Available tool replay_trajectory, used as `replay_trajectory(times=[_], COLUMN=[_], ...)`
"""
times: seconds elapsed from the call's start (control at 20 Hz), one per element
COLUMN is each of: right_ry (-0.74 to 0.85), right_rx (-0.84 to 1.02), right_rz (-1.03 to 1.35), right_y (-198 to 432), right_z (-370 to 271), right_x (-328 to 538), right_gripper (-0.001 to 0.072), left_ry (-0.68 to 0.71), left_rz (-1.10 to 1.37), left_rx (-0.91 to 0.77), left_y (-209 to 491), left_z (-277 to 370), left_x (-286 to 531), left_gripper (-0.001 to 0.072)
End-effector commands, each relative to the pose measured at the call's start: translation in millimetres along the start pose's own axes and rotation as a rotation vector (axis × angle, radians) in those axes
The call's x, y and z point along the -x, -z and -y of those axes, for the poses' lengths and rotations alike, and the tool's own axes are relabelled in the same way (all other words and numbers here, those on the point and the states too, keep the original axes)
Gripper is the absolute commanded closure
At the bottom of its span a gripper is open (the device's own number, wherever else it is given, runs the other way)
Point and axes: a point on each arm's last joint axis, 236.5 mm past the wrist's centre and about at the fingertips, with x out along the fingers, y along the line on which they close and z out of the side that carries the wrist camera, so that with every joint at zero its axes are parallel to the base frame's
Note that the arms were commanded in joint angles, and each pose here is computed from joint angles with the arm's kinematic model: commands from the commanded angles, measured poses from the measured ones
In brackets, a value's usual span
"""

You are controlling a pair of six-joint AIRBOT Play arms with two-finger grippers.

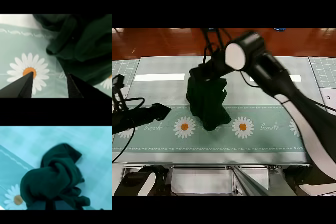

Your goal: Fold the shirts.

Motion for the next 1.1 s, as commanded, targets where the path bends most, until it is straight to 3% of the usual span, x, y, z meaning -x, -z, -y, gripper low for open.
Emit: replay_trajectory(times=[0.0,0.05,0.15,0.3,0.45,0.65,0.8,1.05], right_ry=[0.051,0.062,0.154,0.443,0.448,0.124,0.076,0.057], right_rx=[-0.02,0.027,0.03,-0.111,-0.44,-0.764,-0.777,-0.698], right_rz=[-0.169,-0.197,-0.214,-0.161,-0.084,-0.077,-0.162,-0.168], right_y=[43,47,36,21,70,172,220,217], right_z=[17,29,84,224,309,299,283,267], right_x=[-49,-47,-11,99,142,74,45,34], right_gripper=[0.0517,0.0296,0.0304,0.0304,0.0305,0.0306,0.0306,0.0306], left_ry=[0.009,0.002,-0.02,-0.092,-0.042,0.213,0.287,0.303], left_rz=[-0.09,-0.08,-0.018,0.162,-0.006,-0.296,-0.352,-0.429], left_rx=[-0.011,-0.028,-0.025,0.054,0.2,0.327,0.383,0.342], left_y=[15,7,-28,-91,-38,64,73,78], left_z=[2,-1,-8,-39,-58,-27,-13,13], left_x=[-24,-28,-17,27,1,-70,-102,-145], left_gripper=[0.0198,0.0198,0.0198,0.0198,0.0198,0.0198,0.0198,0.0199])
